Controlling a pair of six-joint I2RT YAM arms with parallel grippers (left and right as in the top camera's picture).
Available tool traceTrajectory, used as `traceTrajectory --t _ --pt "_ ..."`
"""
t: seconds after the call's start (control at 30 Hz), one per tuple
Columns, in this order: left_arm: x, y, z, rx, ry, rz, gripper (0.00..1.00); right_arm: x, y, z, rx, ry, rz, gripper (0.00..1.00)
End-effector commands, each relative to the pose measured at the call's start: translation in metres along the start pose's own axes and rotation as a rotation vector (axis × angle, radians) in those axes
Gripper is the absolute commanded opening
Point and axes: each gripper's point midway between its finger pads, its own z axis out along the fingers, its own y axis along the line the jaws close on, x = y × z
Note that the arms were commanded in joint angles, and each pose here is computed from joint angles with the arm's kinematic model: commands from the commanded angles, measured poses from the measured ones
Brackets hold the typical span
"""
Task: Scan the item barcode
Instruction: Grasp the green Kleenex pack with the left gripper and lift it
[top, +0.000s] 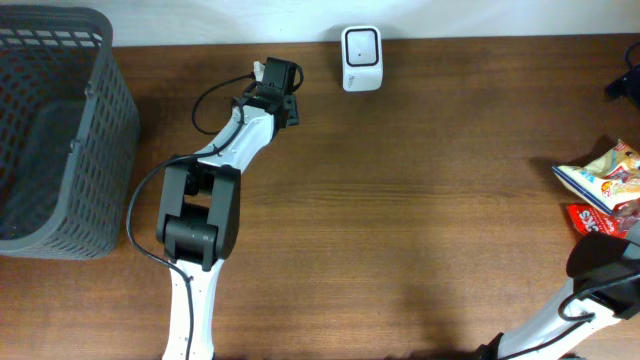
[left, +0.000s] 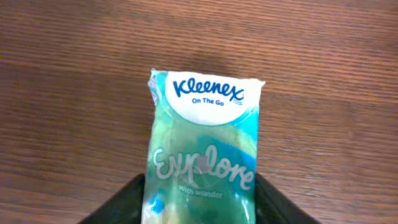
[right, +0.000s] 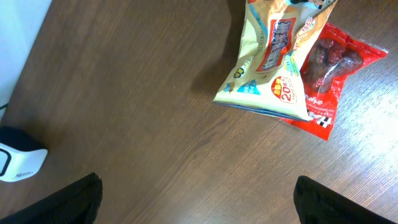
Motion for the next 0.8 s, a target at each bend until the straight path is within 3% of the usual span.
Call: traceTrajectory --t 0.0,0.1,0.27,0.5,0.6,0.7,0.73,0.77 --pt "0.009 -0.016 0.006 0.093 0.045 0.002 0.33 0.002 0.002 0.001 -0.003 0.009 -0.012 0.98" --pt "0.013 -0.019 0.005 0.114 0.065 0.004 0.25 0.002 0.002 0.001 -0.004 0.009 -0.012 0.98" --pt "0.039 -0.018 -0.003 0.13 0.184 0.016 0.28 0.002 0.002 0.001 -0.003 0.009 -0.012 0.98" --pt "0.071 -0.034 -0.082 0.302 0.438 0.001 0.15 0.002 0.002 0.001 -0.004 0.009 -0.012 0.98" --pt "0.088 -0.047 -0.126 0.42 0.572 -0.031 0.17 0.002 0.002 0.001 -0.003 0.009 -0.012 0.98" --pt "0.106 -0.042 -0.139 0.406 0.666 -0.043 0.19 0.002 0.002 0.001 -0.004 0.009 -0.012 0.98" --pt "0.113 -0.038 -0.143 0.391 0.699 -0.045 0.24 0.002 0.002 0.001 -0.003 0.009 -0.012 0.98" --pt "0.118 -0.035 -0.145 0.377 0.724 -0.047 0.43 0.002 0.002 0.001 -0.003 0.009 -0.012 0.98"
